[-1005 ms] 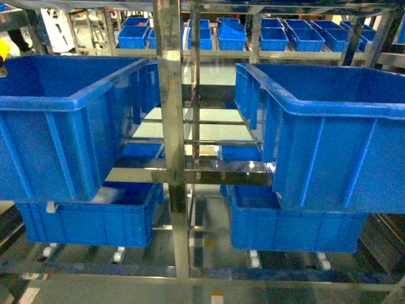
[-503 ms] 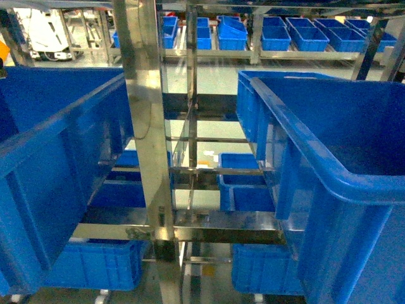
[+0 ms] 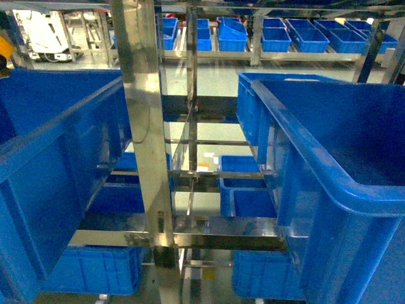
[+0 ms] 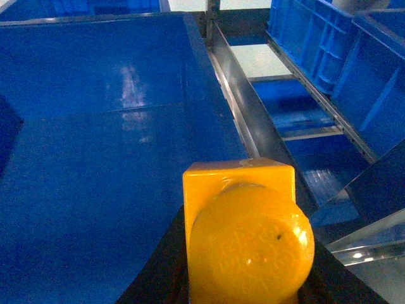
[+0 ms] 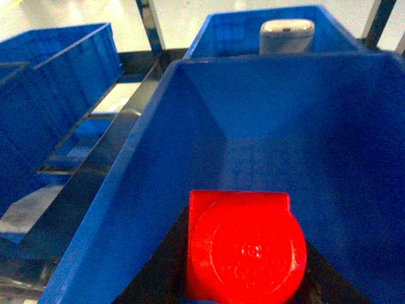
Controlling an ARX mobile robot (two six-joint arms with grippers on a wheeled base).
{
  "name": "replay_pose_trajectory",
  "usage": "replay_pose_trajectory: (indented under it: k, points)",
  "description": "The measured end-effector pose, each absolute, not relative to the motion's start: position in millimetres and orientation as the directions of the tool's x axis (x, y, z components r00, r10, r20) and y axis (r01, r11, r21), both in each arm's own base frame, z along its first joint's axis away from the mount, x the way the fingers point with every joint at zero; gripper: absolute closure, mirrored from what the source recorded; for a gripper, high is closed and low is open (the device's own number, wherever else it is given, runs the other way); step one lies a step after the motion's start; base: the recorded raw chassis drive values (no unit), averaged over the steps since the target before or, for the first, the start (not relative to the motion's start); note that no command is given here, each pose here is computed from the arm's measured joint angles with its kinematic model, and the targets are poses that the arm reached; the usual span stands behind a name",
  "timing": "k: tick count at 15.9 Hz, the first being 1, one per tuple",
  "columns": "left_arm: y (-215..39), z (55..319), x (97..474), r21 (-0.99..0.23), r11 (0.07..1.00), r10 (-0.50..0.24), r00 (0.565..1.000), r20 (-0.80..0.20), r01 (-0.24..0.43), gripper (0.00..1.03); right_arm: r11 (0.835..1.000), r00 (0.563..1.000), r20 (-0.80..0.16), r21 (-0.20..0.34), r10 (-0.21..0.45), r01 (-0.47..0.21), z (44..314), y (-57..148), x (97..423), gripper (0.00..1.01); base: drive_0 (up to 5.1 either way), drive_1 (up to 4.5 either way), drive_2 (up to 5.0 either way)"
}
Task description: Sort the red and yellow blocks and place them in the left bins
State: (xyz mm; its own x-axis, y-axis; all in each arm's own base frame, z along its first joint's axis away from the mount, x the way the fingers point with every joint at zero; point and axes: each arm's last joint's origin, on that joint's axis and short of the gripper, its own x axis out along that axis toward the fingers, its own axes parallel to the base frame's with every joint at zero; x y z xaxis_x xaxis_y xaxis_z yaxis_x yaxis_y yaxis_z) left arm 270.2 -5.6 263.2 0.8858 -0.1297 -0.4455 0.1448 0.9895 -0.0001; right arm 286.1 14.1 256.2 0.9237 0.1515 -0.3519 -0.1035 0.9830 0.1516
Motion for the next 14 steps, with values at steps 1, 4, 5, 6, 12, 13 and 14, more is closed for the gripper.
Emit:
replay_pose_trajectory:
  k: [1,4,5,6,12,13,14]
  points:
    - [-5.3,263.2,270.2,0.0,0.99,-0.128,0.886,-0.445,0.143,0.75,0.979,0.906,-0.386,0.165,0.173,-0.117,253.6,13.7,301.9,0.73,0.0,0.0,0.0]
    - [-4.9,263.2,270.2,0.001,0.99,-0.126,0.887,-0.445,0.141,0.75,0.973,0.845,-0.495,0.197,0.203,-0.118,228.9,11.5,340.3,0.73,0.0,0.0,0.0]
    - [-4.9,263.2,270.2,0.001,0.99,-0.125,0.886,-0.446,0.14,0.75,0.974,0.827,-0.526,0.199,0.197,-0.106,216.6,10.6,350.2,0.73,0.0,0.0,0.0]
    - [-4.9,263.2,270.2,0.001,0.99,-0.125,0.886,-0.446,0.14,0.75,0.976,0.812,-0.552,0.198,0.187,-0.09,206.2,9.3,357.7,0.73,0.0,0.0,0.0]
    - [-4.9,263.2,270.2,0.001,0.99,-0.125,0.887,-0.445,0.14,0.75,0.987,0.776,-0.618,0.158,0.127,-0.035,162.3,19.8,411.8,0.73,0.0,0.0,0.0]
    - [-4.9,263.2,270.2,0.001,0.99,-0.125,0.886,-0.446,0.14,0.75,0.988,0.766,-0.631,0.149,0.12,-0.032,154.5,23.3,414.4,0.73,0.0,0.0,0.0]
    - [-4.8,263.2,270.2,0.001,0.99,-0.124,0.887,-0.445,0.139,0.75,0.989,0.764,-0.635,0.142,0.115,-0.031,152.3,25.6,414.4,0.65,0.0,0.0,0.0]
